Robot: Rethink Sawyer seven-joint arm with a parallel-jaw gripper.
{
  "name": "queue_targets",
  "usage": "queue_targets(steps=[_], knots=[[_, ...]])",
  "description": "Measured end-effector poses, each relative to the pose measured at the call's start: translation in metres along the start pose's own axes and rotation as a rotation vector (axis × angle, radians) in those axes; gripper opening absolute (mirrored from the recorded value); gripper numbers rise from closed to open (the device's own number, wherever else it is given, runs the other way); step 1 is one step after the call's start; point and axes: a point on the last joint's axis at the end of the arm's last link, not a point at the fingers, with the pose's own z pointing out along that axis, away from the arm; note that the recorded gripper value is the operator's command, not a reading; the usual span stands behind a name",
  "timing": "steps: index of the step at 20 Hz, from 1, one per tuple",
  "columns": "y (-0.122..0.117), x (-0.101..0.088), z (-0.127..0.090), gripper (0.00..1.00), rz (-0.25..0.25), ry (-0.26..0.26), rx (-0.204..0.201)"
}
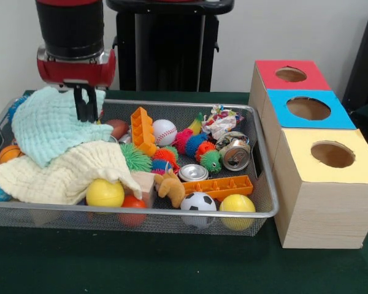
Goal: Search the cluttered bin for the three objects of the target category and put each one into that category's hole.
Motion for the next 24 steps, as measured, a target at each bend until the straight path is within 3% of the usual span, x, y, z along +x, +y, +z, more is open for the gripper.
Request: queue_targets(steps=[1, 2, 11, 17, 24], knots=[[0.003, -0.001, -0.012, 0.00, -0.003, -0.002, 0.006], [0.005, -0.003, -0.021, 1.00, -0.007, -0.011, 0.015], [0.010, -0.003, -0.024, 1.00, -0.018, -0.015, 0.021], [0.012, 0.005, 0.003, 1.00, -0.045, 0.008, 0.023], [0.012, 0.017, 0.050, 1.00, -0.095, 0.010, 0.030]])
